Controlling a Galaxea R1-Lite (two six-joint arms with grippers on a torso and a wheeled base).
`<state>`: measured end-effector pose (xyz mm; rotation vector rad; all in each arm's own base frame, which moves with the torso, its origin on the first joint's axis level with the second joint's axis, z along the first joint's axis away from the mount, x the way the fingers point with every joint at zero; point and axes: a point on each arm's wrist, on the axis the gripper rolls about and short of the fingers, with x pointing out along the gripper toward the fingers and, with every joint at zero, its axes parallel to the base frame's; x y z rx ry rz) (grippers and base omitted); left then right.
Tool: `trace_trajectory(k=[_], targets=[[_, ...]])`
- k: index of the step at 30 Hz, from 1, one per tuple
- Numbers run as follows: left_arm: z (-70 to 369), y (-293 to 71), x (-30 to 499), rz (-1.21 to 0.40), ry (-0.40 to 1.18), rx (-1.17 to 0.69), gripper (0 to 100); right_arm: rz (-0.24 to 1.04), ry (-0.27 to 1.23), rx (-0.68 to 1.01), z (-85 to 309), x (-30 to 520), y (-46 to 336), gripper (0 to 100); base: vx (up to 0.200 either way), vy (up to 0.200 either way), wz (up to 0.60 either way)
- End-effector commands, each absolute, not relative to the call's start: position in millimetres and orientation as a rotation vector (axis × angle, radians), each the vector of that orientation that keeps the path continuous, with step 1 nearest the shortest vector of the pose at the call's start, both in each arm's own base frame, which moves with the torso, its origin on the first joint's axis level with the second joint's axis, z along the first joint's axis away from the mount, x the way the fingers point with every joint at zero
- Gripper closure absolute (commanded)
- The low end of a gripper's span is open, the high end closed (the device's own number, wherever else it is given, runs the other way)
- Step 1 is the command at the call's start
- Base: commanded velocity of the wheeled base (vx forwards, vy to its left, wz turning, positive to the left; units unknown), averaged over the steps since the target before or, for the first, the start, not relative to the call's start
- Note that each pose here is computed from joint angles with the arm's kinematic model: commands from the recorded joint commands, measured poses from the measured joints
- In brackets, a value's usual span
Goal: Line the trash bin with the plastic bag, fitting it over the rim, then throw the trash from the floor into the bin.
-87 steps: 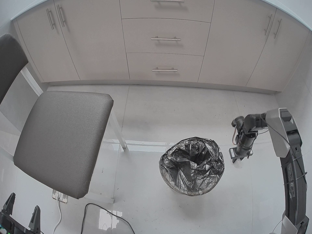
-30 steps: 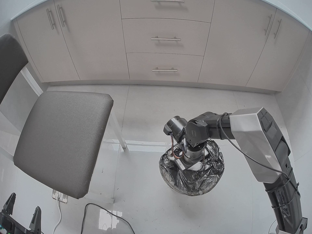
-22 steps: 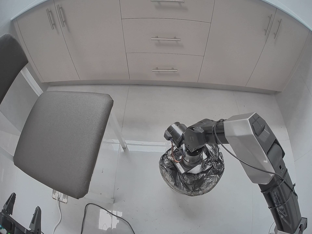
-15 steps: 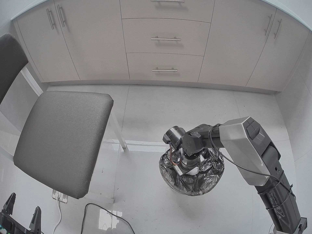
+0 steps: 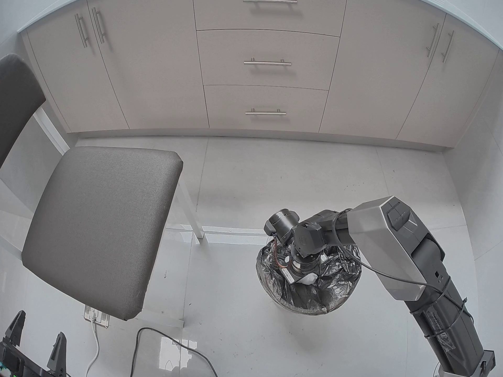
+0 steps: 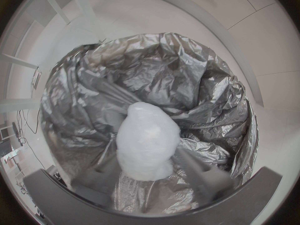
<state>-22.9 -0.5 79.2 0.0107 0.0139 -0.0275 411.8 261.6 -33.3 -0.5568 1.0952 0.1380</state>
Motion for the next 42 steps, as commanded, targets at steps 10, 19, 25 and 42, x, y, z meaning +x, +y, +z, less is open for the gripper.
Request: trace_trajectory(k=[10,19,25,42], targets=[[74.8,-0.5,-23.0,-0.028,0.012,0.011,0,0.125,1.094,-0.546,-35.6,414.2,258.9,0,0.000,0.000,0.00],[75.2,-0.5,-23.2,-0.028,0.011,0.011,0,0.141,1.042,-0.530,-8.0,411.0,265.7,0,0.000,0.000,0.00],[75.2,-0.5,-23.2,-0.028,0.011,0.011,0,0.155,1.014,-0.526,13.2,406.8,269.2,0,0.000,0.000,0.00],[74.8,-0.5,-23.0,-0.028,0.012,0.011,0,0.168,1.016,-0.537,9.5,402.8,275.6,0,0.000,0.000,0.00]])
